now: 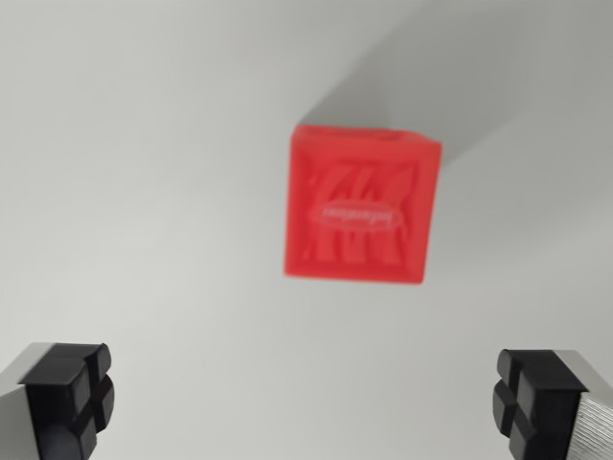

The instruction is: Destack cube

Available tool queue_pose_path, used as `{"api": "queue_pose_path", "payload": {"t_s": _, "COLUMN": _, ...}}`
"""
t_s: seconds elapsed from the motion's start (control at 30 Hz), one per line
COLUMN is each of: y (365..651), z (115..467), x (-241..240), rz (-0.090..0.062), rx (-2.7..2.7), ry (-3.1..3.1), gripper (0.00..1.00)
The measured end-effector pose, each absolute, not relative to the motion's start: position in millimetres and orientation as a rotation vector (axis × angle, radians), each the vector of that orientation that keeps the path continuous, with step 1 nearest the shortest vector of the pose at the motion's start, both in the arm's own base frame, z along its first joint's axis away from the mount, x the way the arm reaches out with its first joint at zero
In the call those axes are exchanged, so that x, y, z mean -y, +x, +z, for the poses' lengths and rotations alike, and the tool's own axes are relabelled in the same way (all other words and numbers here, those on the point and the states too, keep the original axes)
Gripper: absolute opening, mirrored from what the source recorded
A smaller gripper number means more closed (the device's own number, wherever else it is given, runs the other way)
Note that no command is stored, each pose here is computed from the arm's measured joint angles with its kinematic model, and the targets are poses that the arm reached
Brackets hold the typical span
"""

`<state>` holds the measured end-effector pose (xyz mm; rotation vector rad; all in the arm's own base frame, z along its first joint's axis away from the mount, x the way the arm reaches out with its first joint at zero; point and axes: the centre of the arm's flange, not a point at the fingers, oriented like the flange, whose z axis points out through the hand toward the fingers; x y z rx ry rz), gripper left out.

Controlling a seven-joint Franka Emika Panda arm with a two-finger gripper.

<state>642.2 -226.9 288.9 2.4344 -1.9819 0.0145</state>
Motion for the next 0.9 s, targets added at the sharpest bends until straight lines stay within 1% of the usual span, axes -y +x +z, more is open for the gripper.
{"api": "queue_pose_path", "payload": {"t_s": 0.13, "y": 646, "z": 277, "x": 242, "rz": 0.007, "rx": 2.029, "ry": 2.394, "gripper": 1.0}}
{"api": "queue_pose_path", "payload": {"t_s": 0.27, "y": 646, "z": 264, "x": 251, "rz": -0.003, "rx": 2.049, "ry": 2.373, "gripper": 1.0}}
{"api": "queue_pose_path", "payload": {"t_s": 0.37, "y": 647, "z": 254, "x": 250, "rz": -0.001, "rx": 2.05, "ry": 2.373, "gripper": 1.0}}
{"api": "queue_pose_path", "payload": {"t_s": 0.57, "y": 647, "z": 227, "x": 248, "rz": -0.004, "rx": 2.049, "ry": 2.37, "gripper": 1.0}}
{"api": "queue_pose_path", "payload": {"t_s": 0.9, "y": 647, "z": 193, "x": 248, "rz": -0.004, "rx": 2.051, "ry": 2.368, "gripper": 1.0}}
